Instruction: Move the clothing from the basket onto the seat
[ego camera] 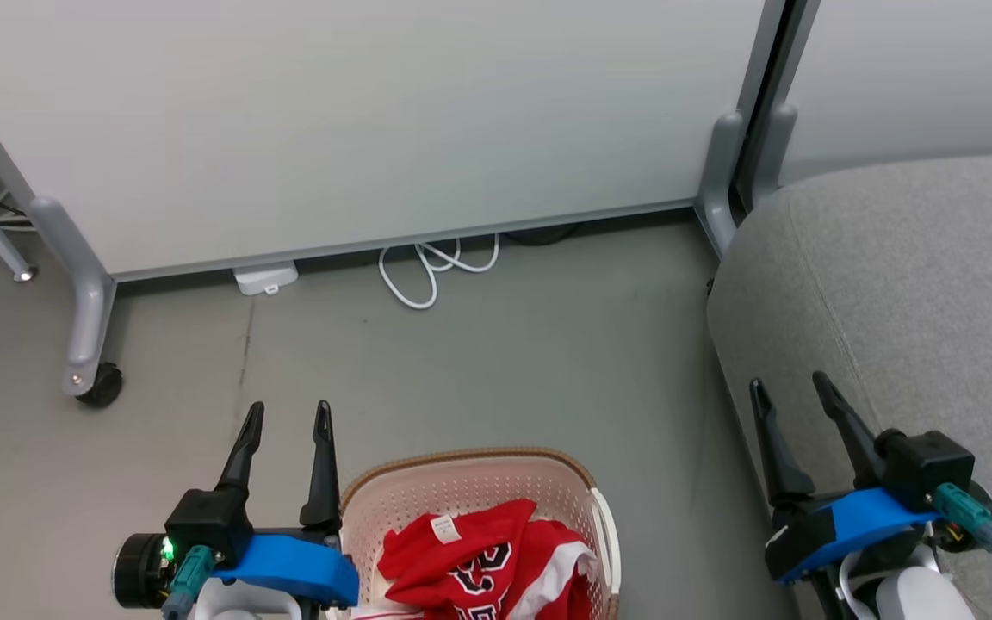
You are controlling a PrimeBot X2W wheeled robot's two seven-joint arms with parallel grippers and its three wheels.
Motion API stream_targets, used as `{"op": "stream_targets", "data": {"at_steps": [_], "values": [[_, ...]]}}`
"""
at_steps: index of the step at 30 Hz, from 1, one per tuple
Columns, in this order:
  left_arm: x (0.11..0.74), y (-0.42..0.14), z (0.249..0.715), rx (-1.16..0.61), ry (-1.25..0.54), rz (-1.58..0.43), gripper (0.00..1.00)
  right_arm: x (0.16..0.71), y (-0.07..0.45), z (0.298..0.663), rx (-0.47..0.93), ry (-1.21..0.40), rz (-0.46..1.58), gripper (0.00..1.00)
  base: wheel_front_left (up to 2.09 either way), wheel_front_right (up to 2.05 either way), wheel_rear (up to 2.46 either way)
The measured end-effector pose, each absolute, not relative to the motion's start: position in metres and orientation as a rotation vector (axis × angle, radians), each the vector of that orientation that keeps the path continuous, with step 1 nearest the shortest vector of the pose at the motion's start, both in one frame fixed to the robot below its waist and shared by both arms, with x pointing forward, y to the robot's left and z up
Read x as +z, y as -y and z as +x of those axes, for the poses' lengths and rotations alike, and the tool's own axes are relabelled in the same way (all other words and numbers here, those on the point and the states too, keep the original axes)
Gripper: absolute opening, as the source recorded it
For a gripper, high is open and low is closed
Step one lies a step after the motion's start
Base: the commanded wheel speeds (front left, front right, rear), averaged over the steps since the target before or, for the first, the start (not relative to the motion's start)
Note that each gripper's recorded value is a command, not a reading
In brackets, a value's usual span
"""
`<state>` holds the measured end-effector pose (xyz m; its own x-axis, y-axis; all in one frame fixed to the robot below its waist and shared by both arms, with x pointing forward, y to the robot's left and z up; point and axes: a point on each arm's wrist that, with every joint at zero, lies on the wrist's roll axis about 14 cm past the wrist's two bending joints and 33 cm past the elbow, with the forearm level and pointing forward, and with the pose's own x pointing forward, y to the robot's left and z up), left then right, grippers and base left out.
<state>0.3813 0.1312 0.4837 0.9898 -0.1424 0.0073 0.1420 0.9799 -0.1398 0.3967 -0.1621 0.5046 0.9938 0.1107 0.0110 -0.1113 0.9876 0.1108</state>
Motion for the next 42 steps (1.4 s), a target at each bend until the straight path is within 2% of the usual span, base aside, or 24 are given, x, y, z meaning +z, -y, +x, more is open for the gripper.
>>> {"op": "stream_targets", "data": {"at_steps": [9,24,33,42], "values": [[0.443,-0.111,0.401,-0.211,-0.120,-0.124,1.00,0.502,0.161,0.424,0.121,0.003,0.078,1.00,0.00,0.00,0.00],[0.294,-0.065,0.413,-0.447,-0.535,-0.003,1.00,0.477,0.144,0.487,0.198,-0.007,0.027,1.00,0.00,0.00,0.00],[0.212,-0.041,0.396,-0.635,-0.779,0.102,1.00,0.431,0.153,0.498,0.189,-0.088,0.035,1.00,0.00,0.00,0.00],[0.156,-0.036,0.393,-0.706,-0.936,0.160,1.00,0.396,0.170,0.499,0.150,-0.150,0.047,1.00,0.00,0.00,0.00]]}}
